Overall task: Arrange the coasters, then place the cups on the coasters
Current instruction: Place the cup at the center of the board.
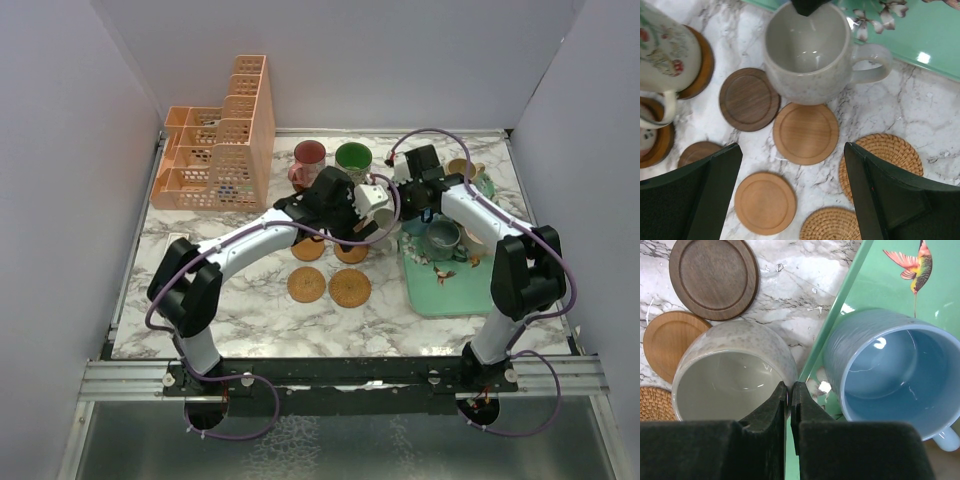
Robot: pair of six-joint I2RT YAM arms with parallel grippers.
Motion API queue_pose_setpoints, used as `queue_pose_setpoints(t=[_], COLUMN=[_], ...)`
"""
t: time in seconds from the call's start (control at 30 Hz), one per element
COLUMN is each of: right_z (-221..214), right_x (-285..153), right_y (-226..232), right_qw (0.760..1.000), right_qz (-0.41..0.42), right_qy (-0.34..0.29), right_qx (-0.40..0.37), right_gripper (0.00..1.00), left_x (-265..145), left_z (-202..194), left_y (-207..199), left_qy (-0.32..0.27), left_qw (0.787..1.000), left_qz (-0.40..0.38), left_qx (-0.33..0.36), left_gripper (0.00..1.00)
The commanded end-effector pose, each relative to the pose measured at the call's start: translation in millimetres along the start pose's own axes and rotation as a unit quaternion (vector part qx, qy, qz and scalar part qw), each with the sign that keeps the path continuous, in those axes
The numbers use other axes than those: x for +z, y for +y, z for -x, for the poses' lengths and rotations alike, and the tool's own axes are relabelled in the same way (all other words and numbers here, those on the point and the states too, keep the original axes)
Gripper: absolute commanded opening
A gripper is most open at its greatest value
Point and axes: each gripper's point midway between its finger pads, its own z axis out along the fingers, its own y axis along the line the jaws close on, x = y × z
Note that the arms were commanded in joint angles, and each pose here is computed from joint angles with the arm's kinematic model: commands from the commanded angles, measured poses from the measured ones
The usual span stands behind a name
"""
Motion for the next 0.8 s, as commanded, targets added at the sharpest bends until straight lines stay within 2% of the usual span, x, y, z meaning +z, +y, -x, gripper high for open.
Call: queue_pose_setpoints(t=[0.0,0.37,0.77], right_z=[29,21,19], right_x=[-10,-6,-10], right_y=[1,-1,6], right_qw=[0.998,0.998,0.998], right_qz=[-0.011,-0.02,-0.006], right_qy=[-0.058,-0.054,-0.057], right_qx=[-0.008,-0.011,-0.015], right_gripper=[0.01,0.02,0.17], left_x=[21,35,34], left_z=[6,-11,-25], left_y=[-27,-37,-37], left_qy=[-0.013,-0.013,-0.011], left_qw=[0.999,0.996,0.996], left_qz=[-0.044,-0.04,-0.026], left_qx=[-0.021,-0.075,-0.083], left_gripper=[0.86,0.86,0.86])
